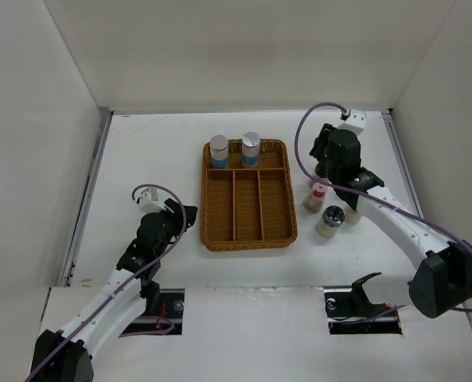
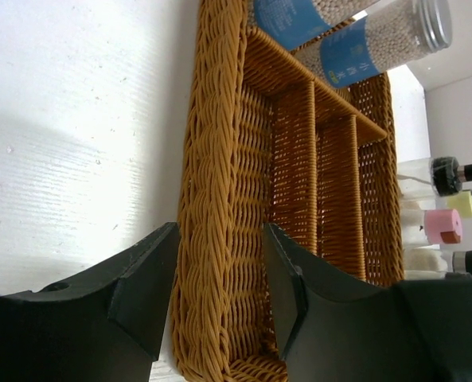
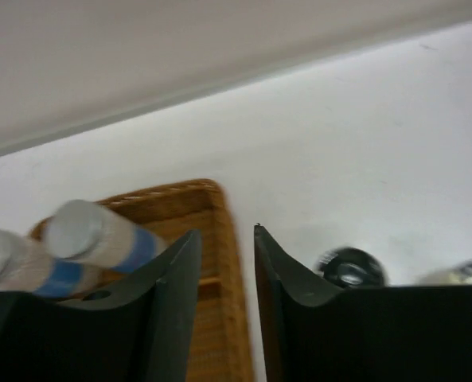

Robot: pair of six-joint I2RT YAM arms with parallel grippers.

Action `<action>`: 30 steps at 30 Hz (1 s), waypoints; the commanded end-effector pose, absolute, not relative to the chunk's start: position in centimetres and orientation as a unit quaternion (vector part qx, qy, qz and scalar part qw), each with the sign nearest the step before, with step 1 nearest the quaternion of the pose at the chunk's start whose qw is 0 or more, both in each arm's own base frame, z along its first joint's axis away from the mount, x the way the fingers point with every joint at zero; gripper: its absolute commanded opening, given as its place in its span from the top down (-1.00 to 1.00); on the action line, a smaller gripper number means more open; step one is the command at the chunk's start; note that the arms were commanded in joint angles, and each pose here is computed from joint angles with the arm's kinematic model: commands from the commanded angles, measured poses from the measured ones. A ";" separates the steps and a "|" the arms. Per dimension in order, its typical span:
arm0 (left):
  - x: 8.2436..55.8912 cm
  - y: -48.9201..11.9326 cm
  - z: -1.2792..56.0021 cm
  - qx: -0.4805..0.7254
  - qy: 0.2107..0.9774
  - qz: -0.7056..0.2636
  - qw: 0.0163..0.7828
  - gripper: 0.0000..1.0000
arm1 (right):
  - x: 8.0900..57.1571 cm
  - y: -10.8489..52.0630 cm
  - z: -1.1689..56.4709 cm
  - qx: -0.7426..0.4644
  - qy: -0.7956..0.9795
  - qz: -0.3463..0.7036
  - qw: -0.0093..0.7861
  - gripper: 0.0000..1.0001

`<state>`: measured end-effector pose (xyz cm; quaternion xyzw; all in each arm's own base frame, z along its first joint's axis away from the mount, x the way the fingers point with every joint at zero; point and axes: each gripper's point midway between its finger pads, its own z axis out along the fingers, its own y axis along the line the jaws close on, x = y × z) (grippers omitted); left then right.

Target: Organize the condiment bottles

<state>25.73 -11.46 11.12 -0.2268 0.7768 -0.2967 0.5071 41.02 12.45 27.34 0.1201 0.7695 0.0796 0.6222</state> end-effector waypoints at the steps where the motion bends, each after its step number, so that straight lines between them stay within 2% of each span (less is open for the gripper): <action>1: 26.5 -12.0 13.4 -0.219 0.759 -0.314 0.526 0.11 | 40.0 7.9 22.7 0.163 0.794 0.010 0.585 0.00; 3: 26.6 -12.0 13.3 -0.217 0.761 -0.310 0.526 0.11 | 39.7 6.7 20.8 0.169 0.807 -0.012 0.566 -0.51; 5: 26.7 -12.0 13.3 -0.215 0.763 -0.309 0.525 0.11 | 40.0 6.5 19.2 0.165 0.819 -0.019 0.549 -0.75; 11: 26.8 -12.1 13.4 -0.215 0.763 -0.308 0.526 0.11 | 41.8 6.6 17.1 0.163 0.830 -0.015 0.532 -0.90; 20: 26.9 -11.8 13.2 -0.219 0.765 -0.304 0.525 0.11 | 43.3 6.5 14.0 0.169 0.848 -0.012 0.502 -0.81; 26: 27.0 -11.9 13.2 -0.218 0.767 -0.302 0.523 0.11 | 43.9 6.7 15.2 0.173 0.834 -0.002 0.523 -0.32; 30: 27.1 -12.0 13.2 -0.217 0.767 -0.302 0.523 0.10 | 44.4 6.1 18.9 0.181 0.798 -0.004 0.575 -0.13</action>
